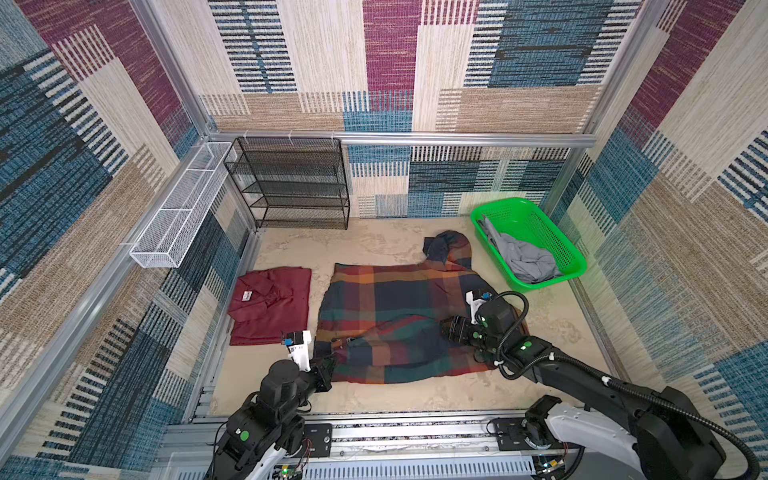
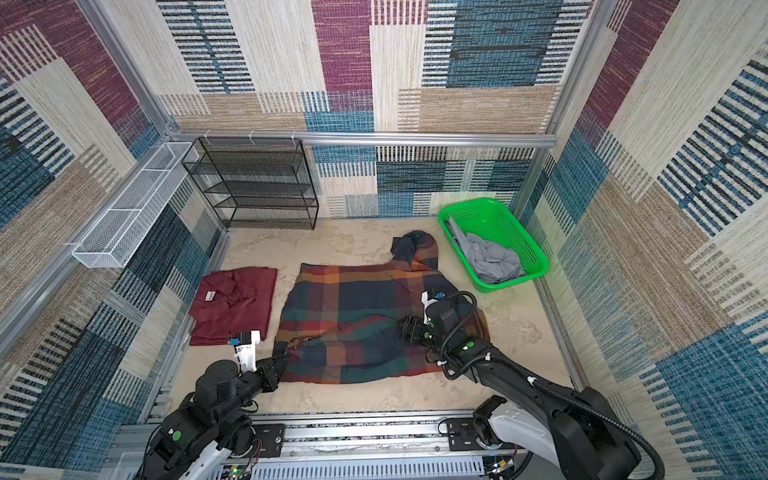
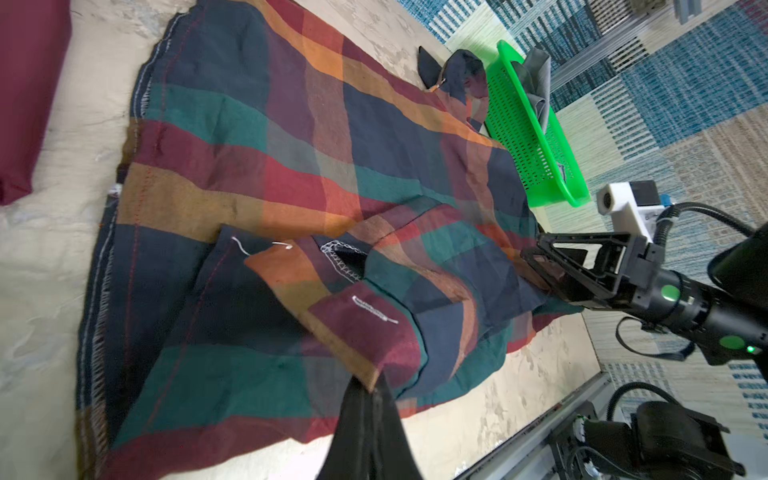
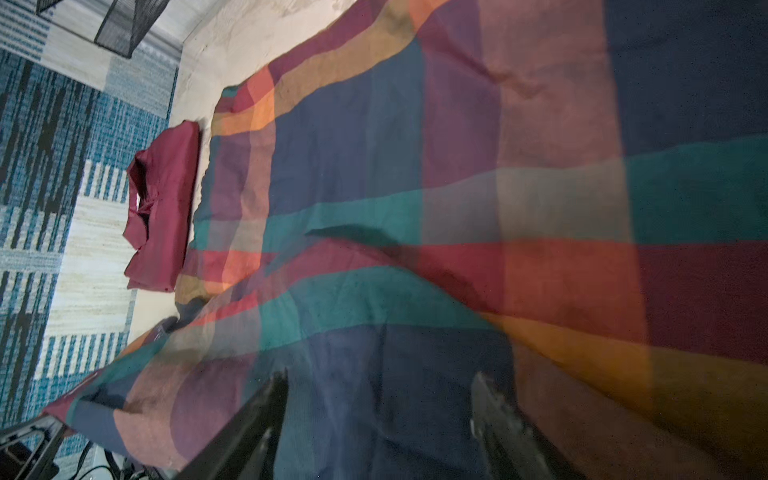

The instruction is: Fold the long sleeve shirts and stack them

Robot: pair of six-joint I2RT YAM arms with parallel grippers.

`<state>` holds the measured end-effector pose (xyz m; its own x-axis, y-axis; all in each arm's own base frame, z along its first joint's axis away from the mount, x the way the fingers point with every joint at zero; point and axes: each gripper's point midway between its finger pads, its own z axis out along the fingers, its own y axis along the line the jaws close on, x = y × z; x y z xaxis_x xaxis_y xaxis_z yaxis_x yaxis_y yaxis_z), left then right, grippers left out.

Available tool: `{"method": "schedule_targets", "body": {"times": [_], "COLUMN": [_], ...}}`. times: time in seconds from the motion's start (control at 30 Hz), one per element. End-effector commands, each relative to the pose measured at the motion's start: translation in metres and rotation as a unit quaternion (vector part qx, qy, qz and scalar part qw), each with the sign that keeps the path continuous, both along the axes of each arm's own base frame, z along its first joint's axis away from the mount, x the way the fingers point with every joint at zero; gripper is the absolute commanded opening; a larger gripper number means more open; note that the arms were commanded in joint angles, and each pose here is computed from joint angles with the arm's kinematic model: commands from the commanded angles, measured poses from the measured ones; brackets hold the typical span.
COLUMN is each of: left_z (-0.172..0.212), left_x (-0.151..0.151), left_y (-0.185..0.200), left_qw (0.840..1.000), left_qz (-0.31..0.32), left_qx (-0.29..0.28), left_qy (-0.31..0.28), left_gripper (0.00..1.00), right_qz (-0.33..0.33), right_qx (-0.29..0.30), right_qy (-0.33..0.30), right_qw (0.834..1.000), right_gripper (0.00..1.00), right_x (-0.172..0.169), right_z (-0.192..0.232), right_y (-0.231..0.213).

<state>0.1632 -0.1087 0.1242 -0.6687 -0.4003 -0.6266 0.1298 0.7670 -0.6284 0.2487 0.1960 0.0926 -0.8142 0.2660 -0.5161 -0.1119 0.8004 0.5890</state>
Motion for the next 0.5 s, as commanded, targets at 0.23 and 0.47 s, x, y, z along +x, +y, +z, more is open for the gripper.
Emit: {"method": "schedule_targets", "body": {"times": [0.23, 0.47], "left_z": [-0.006, 0.012], "left_x": [-0.001, 0.001], "left_y": [0.024, 0.03], "left_qw": [0.997, 0.996], "left_qz": [0.072, 0.093], "left_qx": [0.015, 0.0], "left_qy": [0.03, 0.014], "left_gripper": [0.02, 0.34], "right_qz": [-0.026, -0.053], "right_qx": [-0.013, -0.02], "right_qy": [0.028, 0.032], "right_qw": [0.999, 0.998], "right_gripper": [0.69, 0.69], "right_x": [-0.018, -0.027], "right_z": [-0.037, -0.047], "right_y": [0.0, -0.012]}}
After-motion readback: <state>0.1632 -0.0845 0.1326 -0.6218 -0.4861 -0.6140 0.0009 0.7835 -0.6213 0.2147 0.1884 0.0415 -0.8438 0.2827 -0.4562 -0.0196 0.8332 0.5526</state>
